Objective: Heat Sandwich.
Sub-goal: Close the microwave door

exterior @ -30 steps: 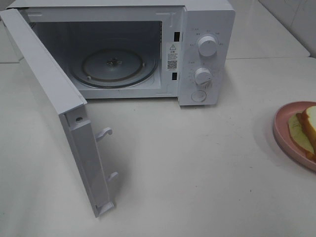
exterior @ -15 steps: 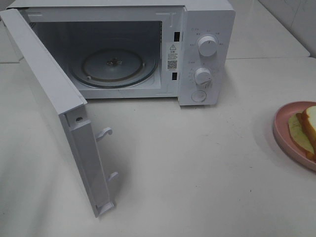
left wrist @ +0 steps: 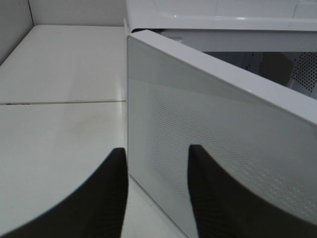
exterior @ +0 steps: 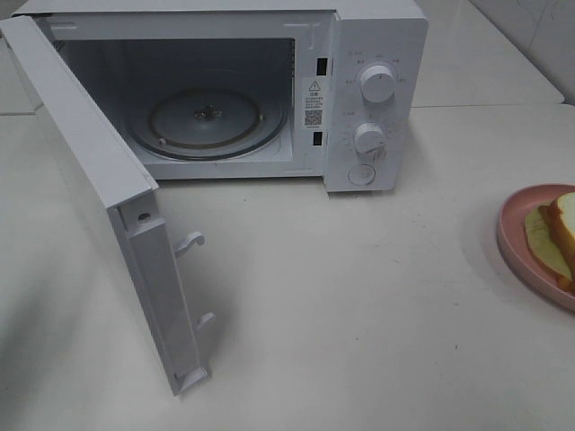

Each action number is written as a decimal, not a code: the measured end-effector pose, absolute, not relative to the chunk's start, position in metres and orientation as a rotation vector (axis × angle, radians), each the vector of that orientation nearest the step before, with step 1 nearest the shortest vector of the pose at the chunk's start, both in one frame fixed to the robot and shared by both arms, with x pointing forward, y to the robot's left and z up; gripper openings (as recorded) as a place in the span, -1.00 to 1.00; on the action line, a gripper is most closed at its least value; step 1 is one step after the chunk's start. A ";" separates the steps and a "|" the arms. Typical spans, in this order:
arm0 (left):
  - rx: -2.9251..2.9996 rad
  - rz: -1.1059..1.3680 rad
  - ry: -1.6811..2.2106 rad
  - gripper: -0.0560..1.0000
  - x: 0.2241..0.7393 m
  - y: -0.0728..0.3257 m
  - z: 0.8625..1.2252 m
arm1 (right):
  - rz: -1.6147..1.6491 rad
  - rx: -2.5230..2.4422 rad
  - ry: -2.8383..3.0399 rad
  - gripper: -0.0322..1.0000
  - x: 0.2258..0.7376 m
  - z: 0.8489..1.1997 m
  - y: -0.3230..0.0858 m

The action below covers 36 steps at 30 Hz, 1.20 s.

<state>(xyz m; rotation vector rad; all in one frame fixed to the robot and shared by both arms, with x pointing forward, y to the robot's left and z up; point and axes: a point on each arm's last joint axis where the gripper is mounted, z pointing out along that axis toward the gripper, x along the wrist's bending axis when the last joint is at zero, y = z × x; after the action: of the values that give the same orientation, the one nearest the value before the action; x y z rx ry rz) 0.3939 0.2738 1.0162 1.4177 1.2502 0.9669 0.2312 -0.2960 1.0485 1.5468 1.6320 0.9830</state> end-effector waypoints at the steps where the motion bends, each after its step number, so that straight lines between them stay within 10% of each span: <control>1: 1.415 0.961 1.260 -0.32 0.398 0.273 1.014 | 0.983 1.547 1.632 0.36 0.231 1.049 -0.296; 10: 1.409 0.923 1.207 -0.89 0.425 0.263 0.997 | 0.983 1.547 1.632 0.36 0.231 1.049 -0.296; 36: 1.481 0.784 1.013 -0.89 0.449 0.239 0.966 | 0.983 1.547 1.632 0.36 0.231 1.049 -0.296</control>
<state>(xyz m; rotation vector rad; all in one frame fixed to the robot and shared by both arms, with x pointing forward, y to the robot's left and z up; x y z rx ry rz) 0.4486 0.2387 0.9663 1.4807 1.0133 0.7841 0.2312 -0.2960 1.0485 1.5468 1.6320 0.9830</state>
